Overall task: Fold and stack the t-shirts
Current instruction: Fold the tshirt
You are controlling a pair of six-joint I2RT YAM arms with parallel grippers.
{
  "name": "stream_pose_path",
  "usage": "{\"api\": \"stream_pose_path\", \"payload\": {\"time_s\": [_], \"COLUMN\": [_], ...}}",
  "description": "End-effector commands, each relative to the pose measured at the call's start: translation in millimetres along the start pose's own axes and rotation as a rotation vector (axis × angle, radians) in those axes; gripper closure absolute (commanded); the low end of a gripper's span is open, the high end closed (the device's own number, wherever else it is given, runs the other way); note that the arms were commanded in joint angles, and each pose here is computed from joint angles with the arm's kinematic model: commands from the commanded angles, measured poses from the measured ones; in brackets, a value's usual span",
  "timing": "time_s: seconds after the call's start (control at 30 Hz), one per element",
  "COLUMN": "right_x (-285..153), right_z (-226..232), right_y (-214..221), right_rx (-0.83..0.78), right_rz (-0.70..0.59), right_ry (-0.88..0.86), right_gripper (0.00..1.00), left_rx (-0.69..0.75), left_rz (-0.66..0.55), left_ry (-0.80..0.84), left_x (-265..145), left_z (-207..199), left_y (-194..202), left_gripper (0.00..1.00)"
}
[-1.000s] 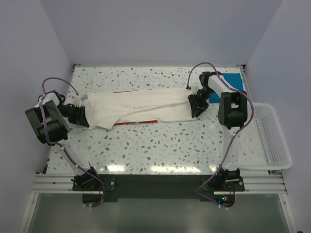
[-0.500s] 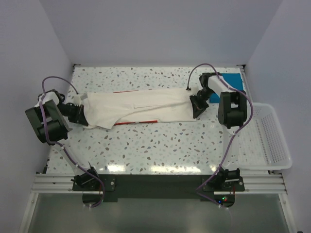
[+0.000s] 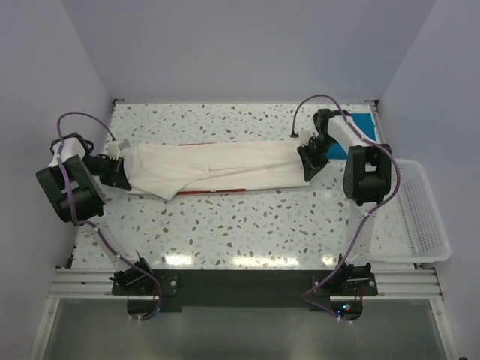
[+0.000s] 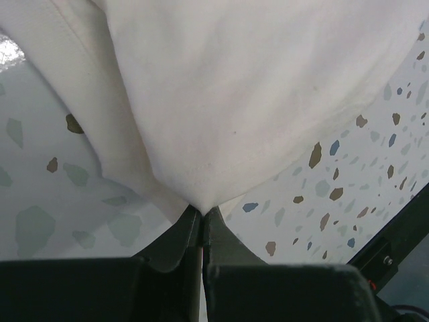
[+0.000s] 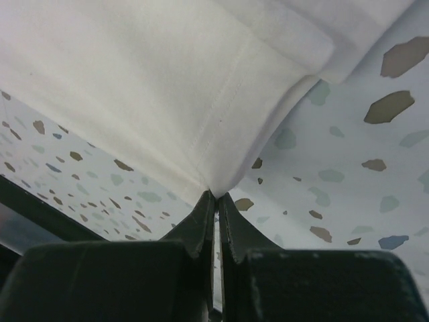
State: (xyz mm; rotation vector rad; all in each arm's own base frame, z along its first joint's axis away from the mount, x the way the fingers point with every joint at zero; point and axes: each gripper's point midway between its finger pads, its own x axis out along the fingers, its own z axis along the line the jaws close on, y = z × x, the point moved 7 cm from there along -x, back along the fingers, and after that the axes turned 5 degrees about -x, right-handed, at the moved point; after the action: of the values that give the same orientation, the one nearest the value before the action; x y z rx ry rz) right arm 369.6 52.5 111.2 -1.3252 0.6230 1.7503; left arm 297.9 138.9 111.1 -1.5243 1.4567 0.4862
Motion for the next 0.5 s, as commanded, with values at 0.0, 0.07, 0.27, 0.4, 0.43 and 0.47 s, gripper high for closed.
{"api": "stream_pose_path", "payload": {"time_s": [0.0,0.07,0.27,0.4,0.43,0.47], "right_x": [-5.2,3.2,22.8,22.7,20.3,18.7], "right_z": [-11.5,-14.0,-22.8,-22.1,-21.2,-21.1], "right_y": [17.6,23.4,33.8,34.8,34.6,33.7], "right_rx": [-0.041,-0.044,-0.038,-0.036,-0.036,-0.038], "right_rz": [0.044,0.057,0.104,0.103,0.098,0.092], "right_ry": [0.106,0.125,0.165,0.173,0.176,0.179], "right_gripper": [1.0,1.0,1.0,1.0,1.0,1.0], "left_rx": [0.033,0.016,-0.017,-0.052,-0.061,-0.079], "left_rz": [-0.015,-0.007,0.048,0.058,0.062,0.059], "left_ry": [-0.055,-0.048,-0.059,-0.082,-0.087,-0.092], "left_x": [-10.1,-3.8,13.6,21.2,22.9,24.8], "left_z": [3.5,5.1,7.1,10.4,11.0,11.6], "left_y": [5.0,7.8,19.0,23.3,24.3,25.8], "left_gripper": [1.0,1.0,1.0,1.0,1.0,1.0]}}
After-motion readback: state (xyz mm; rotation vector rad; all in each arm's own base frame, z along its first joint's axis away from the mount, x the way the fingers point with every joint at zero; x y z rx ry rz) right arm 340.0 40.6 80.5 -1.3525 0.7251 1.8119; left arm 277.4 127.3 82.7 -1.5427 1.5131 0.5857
